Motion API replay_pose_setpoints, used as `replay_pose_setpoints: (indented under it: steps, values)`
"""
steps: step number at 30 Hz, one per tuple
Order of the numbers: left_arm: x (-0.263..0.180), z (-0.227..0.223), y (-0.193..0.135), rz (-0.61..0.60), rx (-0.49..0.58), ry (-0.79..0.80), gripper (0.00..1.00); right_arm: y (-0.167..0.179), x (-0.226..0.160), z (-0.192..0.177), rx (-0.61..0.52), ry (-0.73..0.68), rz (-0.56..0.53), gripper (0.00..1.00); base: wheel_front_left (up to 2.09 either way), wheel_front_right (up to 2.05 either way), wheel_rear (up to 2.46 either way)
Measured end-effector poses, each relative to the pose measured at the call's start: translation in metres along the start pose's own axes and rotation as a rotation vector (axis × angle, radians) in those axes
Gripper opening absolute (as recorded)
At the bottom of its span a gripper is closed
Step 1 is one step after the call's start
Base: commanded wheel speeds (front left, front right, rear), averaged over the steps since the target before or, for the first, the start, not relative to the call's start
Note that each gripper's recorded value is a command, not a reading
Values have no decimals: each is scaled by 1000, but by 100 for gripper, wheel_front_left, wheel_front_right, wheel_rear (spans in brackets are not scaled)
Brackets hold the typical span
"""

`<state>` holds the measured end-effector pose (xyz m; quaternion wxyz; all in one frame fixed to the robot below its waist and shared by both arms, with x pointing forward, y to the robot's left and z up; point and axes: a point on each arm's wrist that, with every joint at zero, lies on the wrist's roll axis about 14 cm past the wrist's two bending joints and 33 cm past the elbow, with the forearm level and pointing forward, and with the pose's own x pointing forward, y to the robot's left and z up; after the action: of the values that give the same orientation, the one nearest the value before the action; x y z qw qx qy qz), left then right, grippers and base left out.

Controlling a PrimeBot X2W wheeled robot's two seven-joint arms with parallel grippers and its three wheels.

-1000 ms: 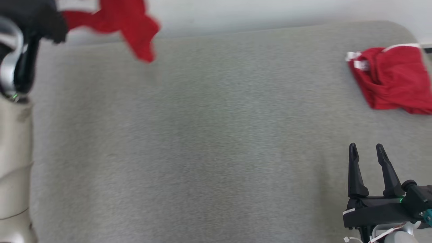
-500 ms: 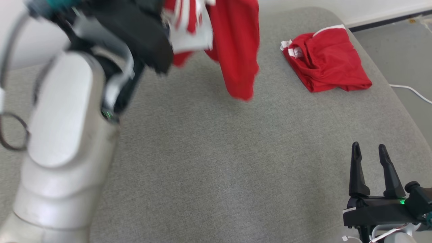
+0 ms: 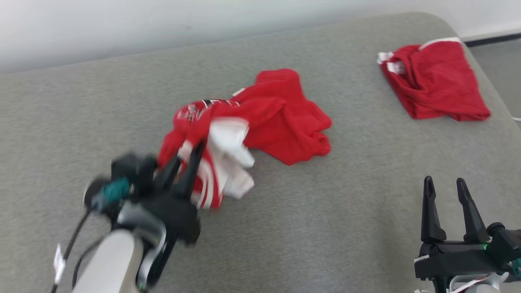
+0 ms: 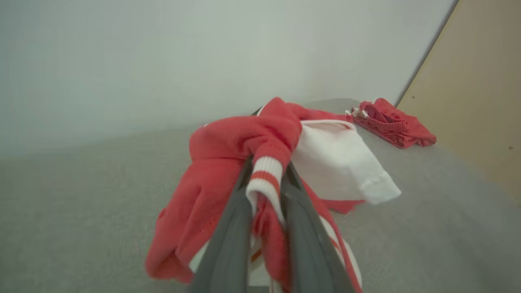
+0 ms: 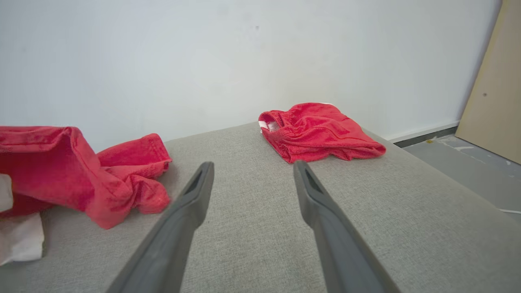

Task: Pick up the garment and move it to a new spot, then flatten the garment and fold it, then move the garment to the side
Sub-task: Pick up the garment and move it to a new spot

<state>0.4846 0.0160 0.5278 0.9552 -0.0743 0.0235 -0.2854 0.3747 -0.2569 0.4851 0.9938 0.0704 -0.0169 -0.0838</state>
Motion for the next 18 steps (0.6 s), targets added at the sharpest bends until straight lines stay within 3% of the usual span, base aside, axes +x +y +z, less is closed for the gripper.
replay_pose_setpoints:
  steps: [4, 9, 10, 11, 18]
  values:
    - [-46, -40, 20, 93, -34, 99, 0, 14, 5, -1, -1, 3, 50, 100, 0, 0, 0]
    - [-86, -71, 21, 148, -75, 176, 0, 31, 7, -5, 2, 13, 110, 100, 0, 0, 0]
    - [-91, -73, 21, 154, -78, 179, 35, 35, 7, -6, 3, 17, 121, 100, 0, 0, 0]
    - [-94, -73, 20, 161, -82, 171, 98, 38, 7, -6, 5, 18, 131, 100, 0, 0, 0]
    - [-104, -31, 31, 230, -81, -18, 100, 54, 8, 0, 6, 1, 187, 100, 0, 0, 0]
